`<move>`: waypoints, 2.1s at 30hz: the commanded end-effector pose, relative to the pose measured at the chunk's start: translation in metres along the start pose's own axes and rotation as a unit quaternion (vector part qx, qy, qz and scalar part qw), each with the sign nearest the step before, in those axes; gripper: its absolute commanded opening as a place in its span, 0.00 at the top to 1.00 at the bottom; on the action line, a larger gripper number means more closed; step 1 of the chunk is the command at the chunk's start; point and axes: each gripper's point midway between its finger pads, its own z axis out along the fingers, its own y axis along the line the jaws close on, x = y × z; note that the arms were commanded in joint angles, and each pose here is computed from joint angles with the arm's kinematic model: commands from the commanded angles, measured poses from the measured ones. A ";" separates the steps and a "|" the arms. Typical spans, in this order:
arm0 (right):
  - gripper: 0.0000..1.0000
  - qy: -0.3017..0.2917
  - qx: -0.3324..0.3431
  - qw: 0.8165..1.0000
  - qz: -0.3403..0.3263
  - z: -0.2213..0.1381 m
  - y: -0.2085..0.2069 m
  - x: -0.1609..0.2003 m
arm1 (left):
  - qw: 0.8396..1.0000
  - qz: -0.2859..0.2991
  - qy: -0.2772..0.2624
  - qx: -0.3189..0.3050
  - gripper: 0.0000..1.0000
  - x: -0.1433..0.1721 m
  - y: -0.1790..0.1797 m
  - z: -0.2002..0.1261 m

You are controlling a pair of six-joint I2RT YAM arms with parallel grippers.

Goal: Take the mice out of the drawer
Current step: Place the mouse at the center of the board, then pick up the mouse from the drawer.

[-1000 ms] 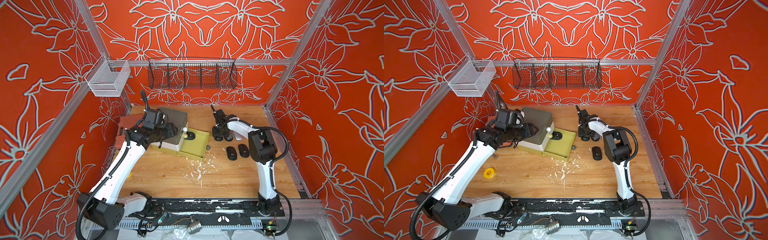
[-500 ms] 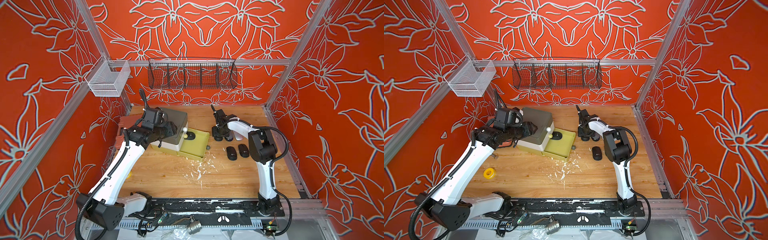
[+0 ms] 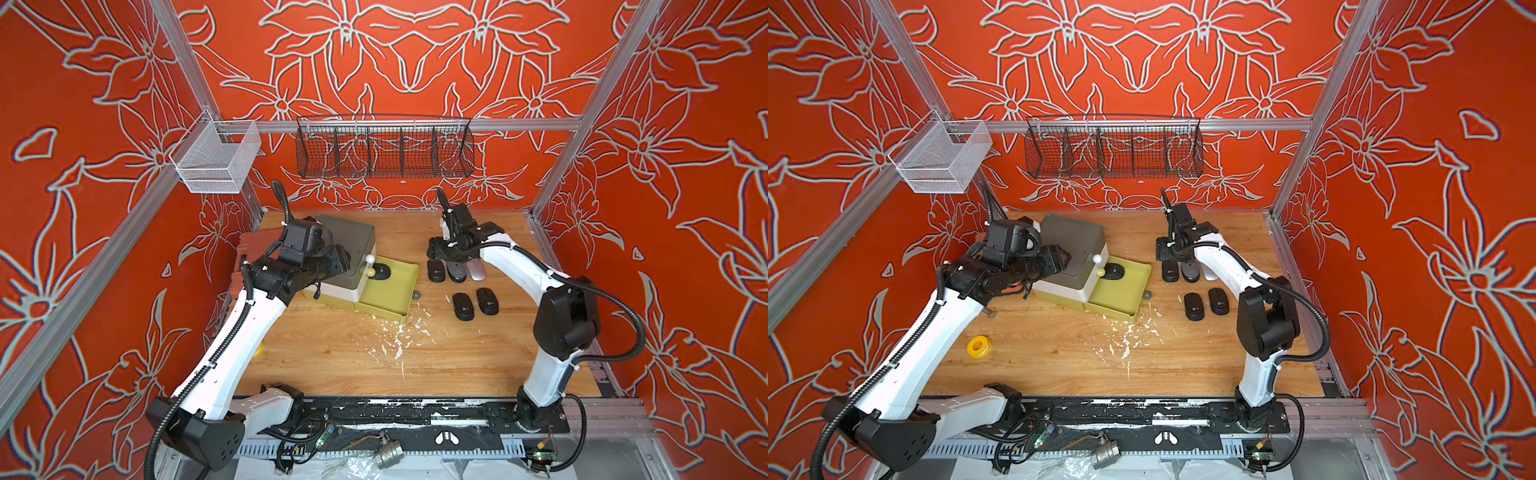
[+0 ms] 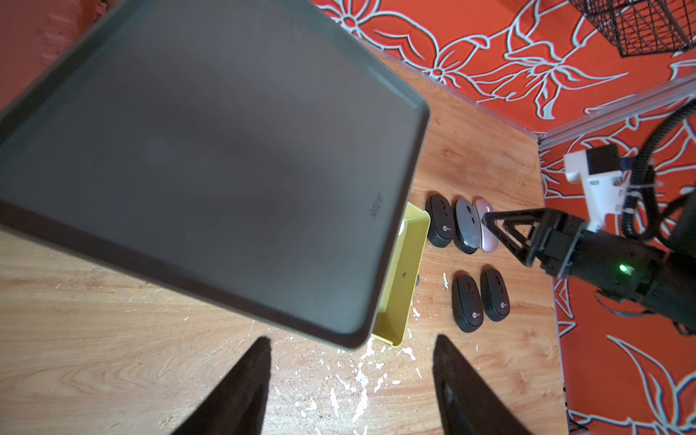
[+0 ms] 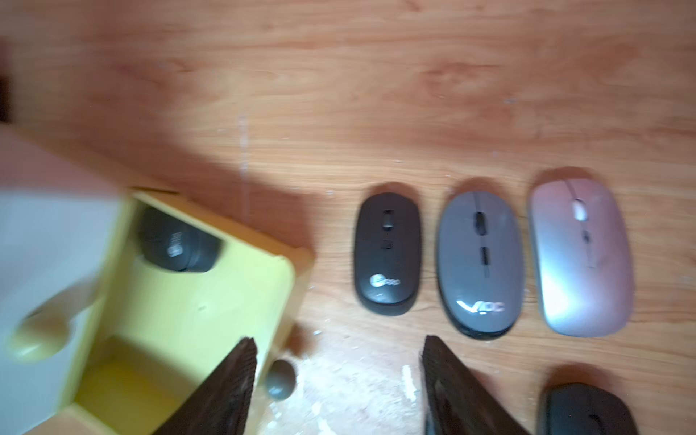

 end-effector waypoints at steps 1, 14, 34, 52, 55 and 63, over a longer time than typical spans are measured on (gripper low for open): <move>0.29 0.023 -0.065 0.998 0.001 -0.001 0.039 0.017 | 1.000 -0.016 -0.018 -0.004 0.33 -0.003 0.003 -0.003; 0.42 0.061 -0.112 0.988 0.083 0.055 0.099 0.033 | 0.996 -0.071 -0.039 -0.021 0.33 -0.001 0.017 0.007; 0.42 0.048 -0.040 0.984 0.166 0.128 0.114 0.030 | 0.994 -0.083 -0.045 -0.048 0.34 0.001 0.030 0.018; 0.41 0.051 0.027 0.976 0.210 0.164 0.102 0.035 | 0.994 -0.086 -0.040 -0.055 0.34 0.001 0.031 0.027; 0.41 0.057 0.052 0.974 0.213 0.164 0.093 0.043 | 0.994 -0.087 -0.040 -0.056 0.34 0.001 0.031 0.028; 0.42 0.044 0.093 0.972 0.212 0.142 0.076 0.063 | 0.993 -0.088 -0.043 -0.062 0.34 0.000 0.034 0.029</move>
